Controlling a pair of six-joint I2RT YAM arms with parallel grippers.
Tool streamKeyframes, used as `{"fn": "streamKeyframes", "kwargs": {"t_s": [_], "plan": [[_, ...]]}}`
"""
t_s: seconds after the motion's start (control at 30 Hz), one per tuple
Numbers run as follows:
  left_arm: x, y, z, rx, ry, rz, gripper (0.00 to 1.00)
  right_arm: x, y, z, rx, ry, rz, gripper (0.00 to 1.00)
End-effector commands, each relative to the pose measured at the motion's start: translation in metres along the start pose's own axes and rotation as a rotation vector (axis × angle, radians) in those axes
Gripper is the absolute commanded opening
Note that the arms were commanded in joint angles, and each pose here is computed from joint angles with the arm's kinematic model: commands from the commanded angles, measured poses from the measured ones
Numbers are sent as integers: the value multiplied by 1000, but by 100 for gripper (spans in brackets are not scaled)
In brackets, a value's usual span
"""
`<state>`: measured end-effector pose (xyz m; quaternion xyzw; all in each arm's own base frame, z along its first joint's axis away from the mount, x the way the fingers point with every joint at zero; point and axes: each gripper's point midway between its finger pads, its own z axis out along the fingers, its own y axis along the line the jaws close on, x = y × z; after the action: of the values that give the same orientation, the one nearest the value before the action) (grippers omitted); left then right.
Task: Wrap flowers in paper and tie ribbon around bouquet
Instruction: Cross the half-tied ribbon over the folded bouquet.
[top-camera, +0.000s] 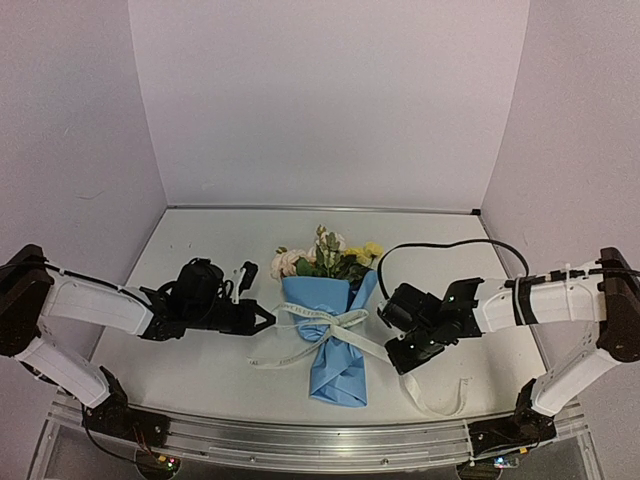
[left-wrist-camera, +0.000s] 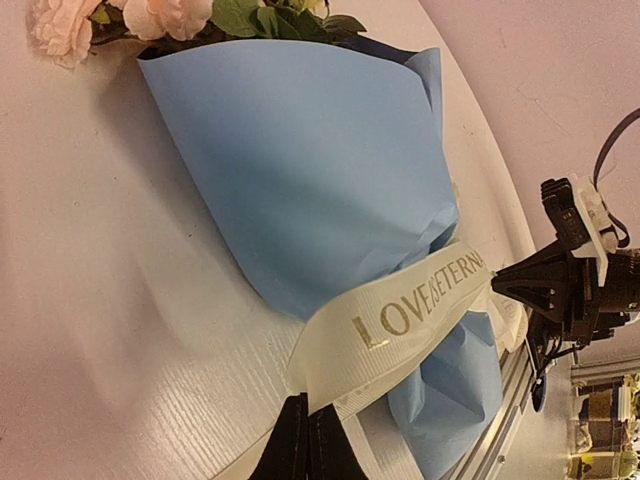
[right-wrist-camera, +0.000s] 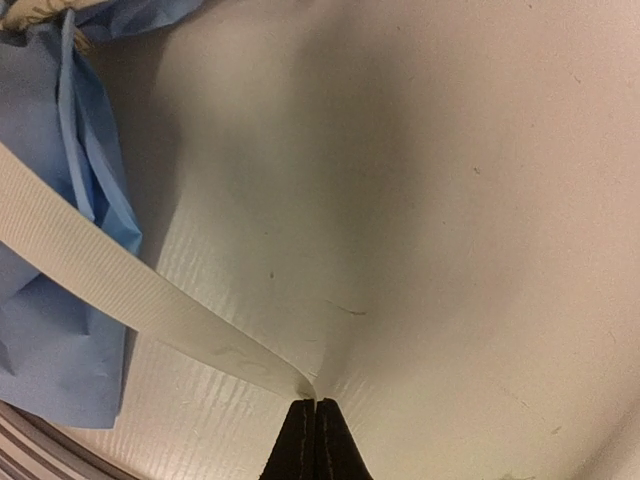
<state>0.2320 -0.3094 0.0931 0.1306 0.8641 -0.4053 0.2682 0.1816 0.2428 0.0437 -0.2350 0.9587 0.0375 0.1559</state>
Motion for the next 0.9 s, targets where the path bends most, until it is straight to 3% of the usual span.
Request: {"fn": "streamKeyframes", "kwargs": {"t_s": [0.0, 0.13, 0.43, 0.67, 0.87], "plan": [[-10, 6, -7, -40, -61, -26, 0, -7, -22, -15, 111, -49, 10, 0], [-5, 22, -11, -105, -74, -72, 0, -19, -31, -20, 174, -93, 11, 0], [4, 31, -9, -128, -57, -115, 0, -66, -3, -29, 106, -185, 0, 0], [-12, 14, -20, -90, -91, -92, 24, -72, 18, -15, 24, -180, -26, 0], [-44, -4, -63, -147, -183, -13, 40, -64, 29, -16, -68, -200, -19, 0]]}}
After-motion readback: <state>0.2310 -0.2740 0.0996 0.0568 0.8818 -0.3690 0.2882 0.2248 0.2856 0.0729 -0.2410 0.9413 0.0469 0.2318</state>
